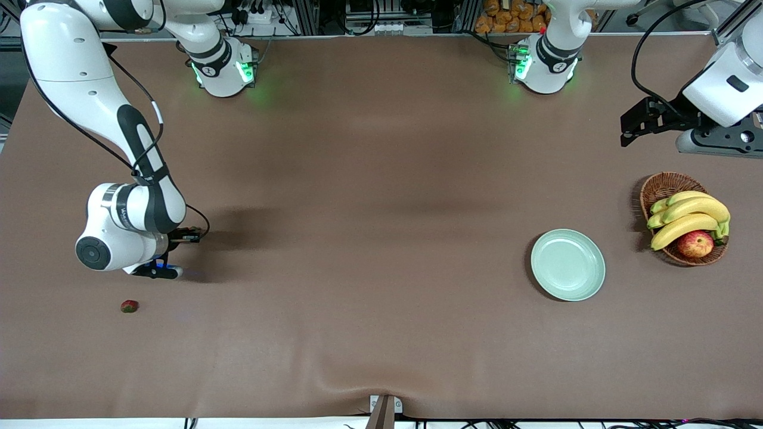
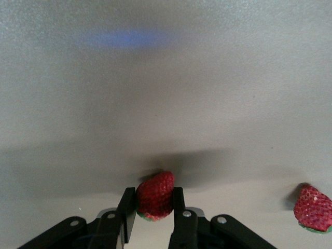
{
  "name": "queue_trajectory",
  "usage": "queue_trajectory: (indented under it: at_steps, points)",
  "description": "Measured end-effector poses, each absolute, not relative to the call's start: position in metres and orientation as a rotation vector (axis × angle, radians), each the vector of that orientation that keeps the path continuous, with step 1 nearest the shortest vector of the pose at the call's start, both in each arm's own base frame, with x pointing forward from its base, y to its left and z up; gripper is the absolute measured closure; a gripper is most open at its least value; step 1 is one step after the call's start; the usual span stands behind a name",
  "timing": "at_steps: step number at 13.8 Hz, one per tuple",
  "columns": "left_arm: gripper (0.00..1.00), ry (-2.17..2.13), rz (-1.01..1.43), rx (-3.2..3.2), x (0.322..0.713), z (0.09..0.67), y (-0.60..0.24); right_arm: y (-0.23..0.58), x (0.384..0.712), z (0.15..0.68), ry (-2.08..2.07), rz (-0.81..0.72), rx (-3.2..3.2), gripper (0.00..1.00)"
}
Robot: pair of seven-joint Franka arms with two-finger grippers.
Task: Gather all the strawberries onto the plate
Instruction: 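Carry the strawberry toward mid-table with the right gripper while the left gripper approaches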
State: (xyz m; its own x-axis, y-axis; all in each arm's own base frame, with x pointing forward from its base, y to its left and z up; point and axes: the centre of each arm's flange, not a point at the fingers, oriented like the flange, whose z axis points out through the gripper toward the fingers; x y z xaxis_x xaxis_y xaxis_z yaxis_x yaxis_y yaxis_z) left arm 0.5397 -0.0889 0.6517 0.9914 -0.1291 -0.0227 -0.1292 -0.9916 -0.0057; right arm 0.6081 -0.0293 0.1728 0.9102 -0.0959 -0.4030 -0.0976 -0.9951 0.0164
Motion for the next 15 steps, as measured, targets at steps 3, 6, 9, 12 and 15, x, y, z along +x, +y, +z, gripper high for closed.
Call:
queue_trajectory:
  at_steps: [3,6,9,12,15]
  points:
    - [0.0,0.203,0.035,-3.128,0.54,0.652,-0.089,-0.029,0.612,0.175,0.153,0.621,-3.072,0.67]
    - [0.0,0.2,0.035,-3.128,0.54,0.652,-0.088,-0.017,0.639,0.208,0.123,0.482,-3.098,0.67]
    - [0.0,0.199,0.035,-3.128,0.54,0.652,-0.087,0.036,0.668,0.261,0.05,0.302,-3.073,0.67]
    - [0.0,0.198,0.035,-3.128,0.54,0.652,-0.087,0.144,0.669,0.294,-0.047,0.22,-2.94,0.67]
    - [0.0,0.198,0.035,-3.128,0.54,0.652,-0.087,0.243,0.644,0.294,-0.069,0.265,-2.764,0.67]
